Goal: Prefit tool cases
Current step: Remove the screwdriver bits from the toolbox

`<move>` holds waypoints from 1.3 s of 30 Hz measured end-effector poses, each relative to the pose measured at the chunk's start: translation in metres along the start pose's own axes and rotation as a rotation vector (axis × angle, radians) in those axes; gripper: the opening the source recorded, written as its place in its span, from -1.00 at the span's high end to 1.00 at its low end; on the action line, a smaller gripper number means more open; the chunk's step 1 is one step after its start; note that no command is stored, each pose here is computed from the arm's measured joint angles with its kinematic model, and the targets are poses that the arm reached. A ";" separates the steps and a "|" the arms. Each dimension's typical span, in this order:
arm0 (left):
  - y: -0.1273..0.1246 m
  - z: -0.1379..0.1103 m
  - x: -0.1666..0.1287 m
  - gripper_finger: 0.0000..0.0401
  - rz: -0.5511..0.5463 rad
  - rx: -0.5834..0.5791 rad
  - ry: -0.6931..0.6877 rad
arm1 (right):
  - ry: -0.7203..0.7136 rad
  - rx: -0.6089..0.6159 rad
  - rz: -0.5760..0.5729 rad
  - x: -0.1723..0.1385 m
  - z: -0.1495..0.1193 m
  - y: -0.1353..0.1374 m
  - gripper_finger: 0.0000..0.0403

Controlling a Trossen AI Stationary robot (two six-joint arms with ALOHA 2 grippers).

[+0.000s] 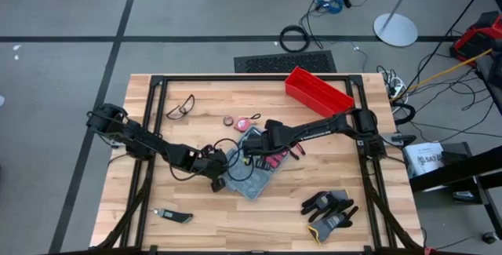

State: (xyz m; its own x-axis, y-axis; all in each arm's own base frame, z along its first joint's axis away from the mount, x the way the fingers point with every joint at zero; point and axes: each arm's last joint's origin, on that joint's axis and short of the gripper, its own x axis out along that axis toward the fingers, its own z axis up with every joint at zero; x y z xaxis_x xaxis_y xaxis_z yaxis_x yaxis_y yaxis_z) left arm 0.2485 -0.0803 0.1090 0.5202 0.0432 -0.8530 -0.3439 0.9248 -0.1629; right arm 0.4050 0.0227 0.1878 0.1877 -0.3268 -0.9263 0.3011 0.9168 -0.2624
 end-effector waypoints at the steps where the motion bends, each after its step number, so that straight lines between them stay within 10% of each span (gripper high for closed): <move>1: 0.000 0.000 0.000 0.99 0.000 0.000 0.000 | -0.005 0.001 0.016 0.001 0.002 -0.001 0.87; 16: 0.000 0.000 0.000 0.99 -0.002 0.007 0.001 | 0.033 0.038 0.124 0.017 0.002 -0.013 0.23; 31: 0.000 0.000 0.000 0.99 -0.001 0.007 0.001 | 0.045 -0.013 0.026 0.053 0.001 -0.011 0.50; 34: 0.000 0.000 0.000 0.99 -0.001 0.010 0.001 | 0.047 -0.025 0.068 0.045 0.001 -0.010 0.85; 39: 0.000 0.000 0.000 0.99 -0.006 0.016 0.003 | 0.037 -0.022 0.089 0.014 0.002 -0.004 0.86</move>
State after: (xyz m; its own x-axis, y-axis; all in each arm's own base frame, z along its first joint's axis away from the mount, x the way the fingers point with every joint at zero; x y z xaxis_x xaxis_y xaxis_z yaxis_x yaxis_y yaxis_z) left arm 0.2485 -0.0807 0.1090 0.5201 0.0367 -0.8533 -0.3279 0.9311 -0.1599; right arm 0.4079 0.0139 0.1766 0.1783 -0.2351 -0.9555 0.2640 0.9469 -0.1838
